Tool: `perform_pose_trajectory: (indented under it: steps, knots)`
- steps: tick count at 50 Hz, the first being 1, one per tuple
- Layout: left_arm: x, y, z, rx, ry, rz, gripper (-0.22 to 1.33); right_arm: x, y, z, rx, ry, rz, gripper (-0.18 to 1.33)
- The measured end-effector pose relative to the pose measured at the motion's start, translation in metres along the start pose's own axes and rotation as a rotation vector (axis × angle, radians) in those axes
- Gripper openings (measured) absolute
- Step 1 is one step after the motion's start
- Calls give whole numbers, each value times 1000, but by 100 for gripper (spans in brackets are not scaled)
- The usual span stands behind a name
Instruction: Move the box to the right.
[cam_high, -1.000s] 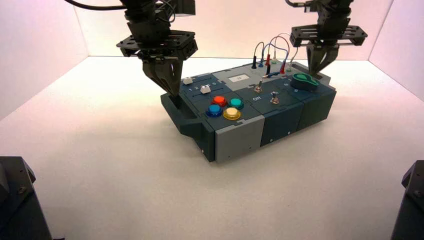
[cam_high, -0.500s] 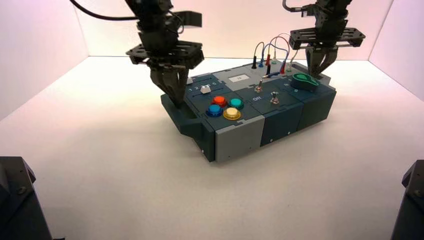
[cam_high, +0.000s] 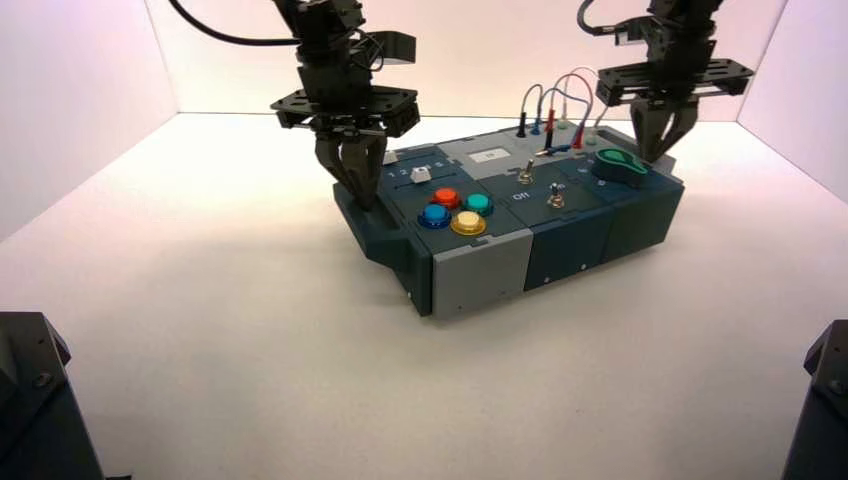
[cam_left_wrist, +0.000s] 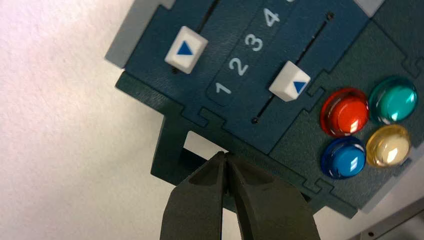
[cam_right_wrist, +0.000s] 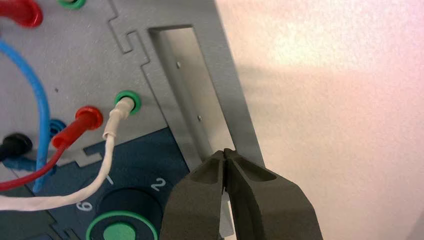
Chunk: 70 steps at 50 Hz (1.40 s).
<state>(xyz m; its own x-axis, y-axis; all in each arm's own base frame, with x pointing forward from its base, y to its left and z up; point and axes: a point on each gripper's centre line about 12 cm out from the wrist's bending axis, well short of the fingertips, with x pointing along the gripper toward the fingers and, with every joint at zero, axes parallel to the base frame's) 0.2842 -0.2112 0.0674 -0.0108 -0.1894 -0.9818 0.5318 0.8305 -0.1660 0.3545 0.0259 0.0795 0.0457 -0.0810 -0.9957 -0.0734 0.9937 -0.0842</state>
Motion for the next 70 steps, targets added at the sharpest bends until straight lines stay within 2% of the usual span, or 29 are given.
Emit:
perform_pose_trajectory:
  steps: [8,16,29,37,44,59,70]
  knots:
    - [1,5,12,-10,-7,1,-14,1,-2,-7,-29,24,7,-14]
    - [1,15,29,-29,-21,3,-14,1,-1,-17,-60,69,32,-14]
    - [2,30,53,-51,-45,11,-14,2,1,-32,-58,137,50,-14]
    - [2,35,62,-59,-44,9,-14,4,2,-37,-54,149,53,-14]
    - [1,35,63,-62,-34,5,-14,4,1,-34,-49,139,53,-14]
    - [-1,34,62,-65,-25,3,-14,-1,2,-14,-42,77,53,-14]
    - [-1,34,61,-66,-11,0,-14,2,2,-6,-42,70,53,-14]
